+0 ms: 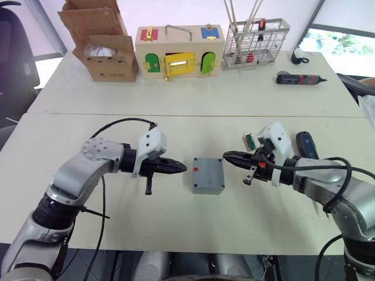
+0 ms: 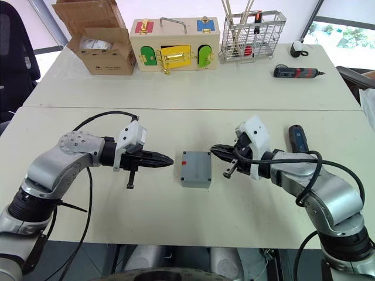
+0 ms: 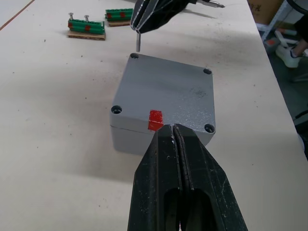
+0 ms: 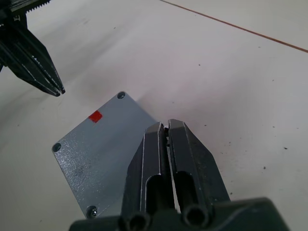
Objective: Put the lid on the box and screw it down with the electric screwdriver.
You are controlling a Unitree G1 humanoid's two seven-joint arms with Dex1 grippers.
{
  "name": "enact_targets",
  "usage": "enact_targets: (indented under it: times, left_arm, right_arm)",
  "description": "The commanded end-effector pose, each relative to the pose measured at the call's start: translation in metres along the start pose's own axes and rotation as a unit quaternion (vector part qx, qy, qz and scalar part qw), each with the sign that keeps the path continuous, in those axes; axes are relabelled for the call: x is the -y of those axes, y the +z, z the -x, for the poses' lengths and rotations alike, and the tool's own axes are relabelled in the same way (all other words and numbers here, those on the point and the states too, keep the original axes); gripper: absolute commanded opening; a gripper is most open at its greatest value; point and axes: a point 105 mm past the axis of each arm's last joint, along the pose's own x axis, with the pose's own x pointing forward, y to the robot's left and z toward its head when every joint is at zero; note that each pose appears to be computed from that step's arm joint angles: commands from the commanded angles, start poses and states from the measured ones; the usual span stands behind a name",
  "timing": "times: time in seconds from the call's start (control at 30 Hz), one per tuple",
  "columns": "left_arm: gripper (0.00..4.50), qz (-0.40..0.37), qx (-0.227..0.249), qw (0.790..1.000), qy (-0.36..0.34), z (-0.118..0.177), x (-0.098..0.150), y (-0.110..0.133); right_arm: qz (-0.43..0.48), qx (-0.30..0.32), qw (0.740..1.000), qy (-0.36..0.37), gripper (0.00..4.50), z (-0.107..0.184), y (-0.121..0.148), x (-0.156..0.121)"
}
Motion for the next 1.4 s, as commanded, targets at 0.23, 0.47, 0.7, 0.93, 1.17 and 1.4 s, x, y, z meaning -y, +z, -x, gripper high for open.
enact_targets:
  times: [0.23,0.47,0.7,0.93,1.17,1.4]
  left_arm:
    - [0.00,-0.016,0.006,1.000,0.007,0.002,-0.001,0.006]
    - [0.00,-0.015,0.007,1.000,0.009,0.002,-0.001,0.005]
    - [0.00,-0.014,0.005,1.000,0.012,0.002,-0.002,0.002]
    - [0.00,-0.014,0.005,1.000,0.014,0.001,-0.002,0.001]
    - [0.00,-0.010,0.007,1.000,0.018,0.001,-0.004,-0.001]
    - [0.00,-0.009,0.012,1.000,0.022,0.000,-0.006,-0.002]
  right_arm:
    - [0.019,0.011,1.000,-0.002,0.05,-0.002,0.003,0.000]
    - [0.021,0.006,1.000,-0.008,0.05,-0.002,-0.002,0.004]
    - [0.024,0.000,1.000,-0.004,0.05,-0.003,-0.006,0.006]
    - [0.025,0.002,1.000,0.001,0.05,-0.006,-0.006,0.005]
    - [0.047,0.005,0.999,-0.002,0.99,-0.007,-0.002,0.007]
    - [0.055,0.013,0.998,-0.019,3.36,0.001,0.009,0.018]
